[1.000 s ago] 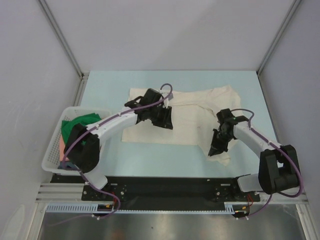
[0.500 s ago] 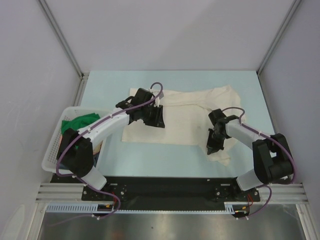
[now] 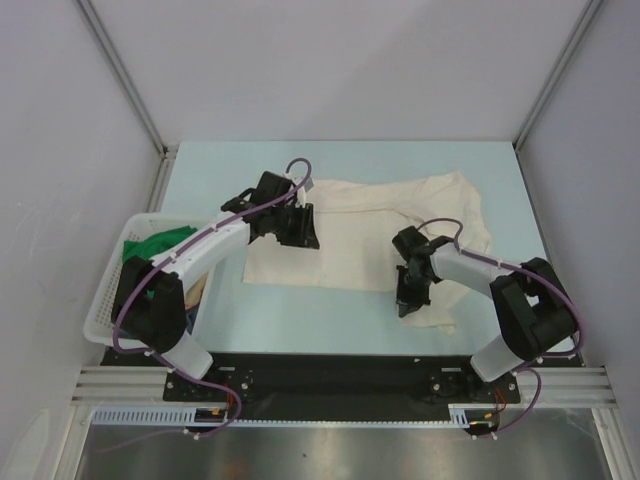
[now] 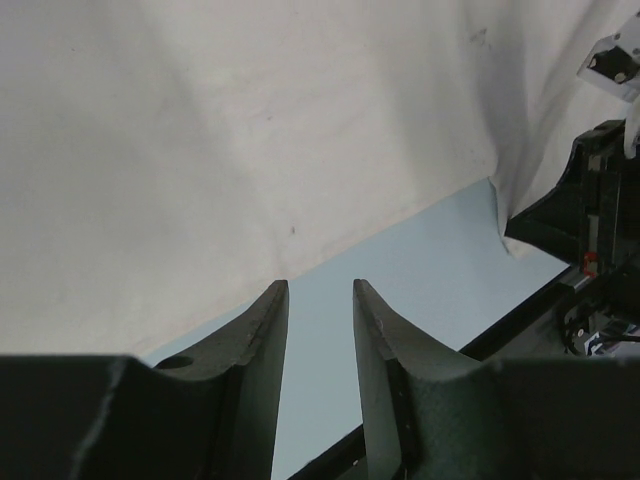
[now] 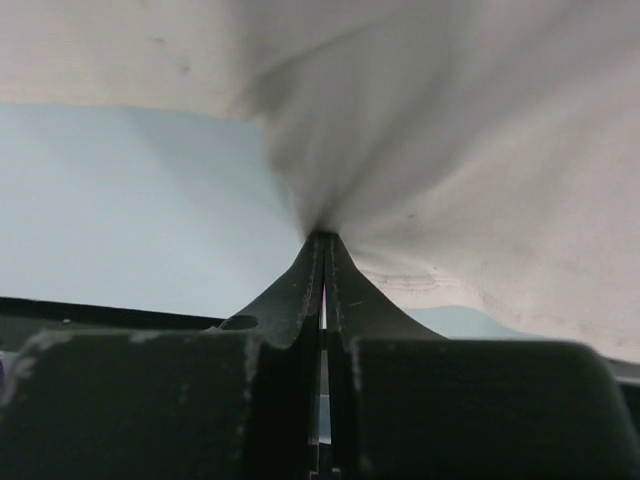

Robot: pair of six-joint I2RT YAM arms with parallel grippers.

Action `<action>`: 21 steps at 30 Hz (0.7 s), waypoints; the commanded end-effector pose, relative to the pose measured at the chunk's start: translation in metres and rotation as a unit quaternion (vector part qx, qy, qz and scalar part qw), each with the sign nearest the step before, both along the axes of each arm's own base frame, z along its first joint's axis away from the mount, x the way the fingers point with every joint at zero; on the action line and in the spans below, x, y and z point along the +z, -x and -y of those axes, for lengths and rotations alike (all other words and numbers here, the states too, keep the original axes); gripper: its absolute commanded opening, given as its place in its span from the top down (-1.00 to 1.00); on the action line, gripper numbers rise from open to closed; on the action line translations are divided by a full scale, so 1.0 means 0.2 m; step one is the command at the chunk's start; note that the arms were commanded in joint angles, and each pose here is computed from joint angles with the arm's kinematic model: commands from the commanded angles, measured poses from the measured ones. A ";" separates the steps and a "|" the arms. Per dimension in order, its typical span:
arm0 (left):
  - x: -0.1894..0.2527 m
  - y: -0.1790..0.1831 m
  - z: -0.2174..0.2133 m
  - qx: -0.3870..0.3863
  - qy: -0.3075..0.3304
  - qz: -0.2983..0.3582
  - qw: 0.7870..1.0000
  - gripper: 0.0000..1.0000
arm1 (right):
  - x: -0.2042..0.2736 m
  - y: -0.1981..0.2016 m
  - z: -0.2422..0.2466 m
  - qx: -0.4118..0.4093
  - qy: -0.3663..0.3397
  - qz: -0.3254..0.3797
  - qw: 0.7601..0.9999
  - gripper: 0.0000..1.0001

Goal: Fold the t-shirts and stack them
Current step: Flatten the tshirt out

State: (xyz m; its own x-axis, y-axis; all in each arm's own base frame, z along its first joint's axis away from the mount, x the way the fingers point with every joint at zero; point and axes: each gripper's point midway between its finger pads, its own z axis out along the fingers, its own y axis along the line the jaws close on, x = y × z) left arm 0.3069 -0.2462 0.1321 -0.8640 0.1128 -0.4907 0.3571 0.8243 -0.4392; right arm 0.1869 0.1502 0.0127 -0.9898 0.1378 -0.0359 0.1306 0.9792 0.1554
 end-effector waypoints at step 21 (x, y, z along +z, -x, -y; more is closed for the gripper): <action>0.07 -0.03 -0.04 -0.004 0.026 0.017 1.000 0.24 | 0.33 -0.10 0.35 -0.284 -0.069 0.054 0.955 0.05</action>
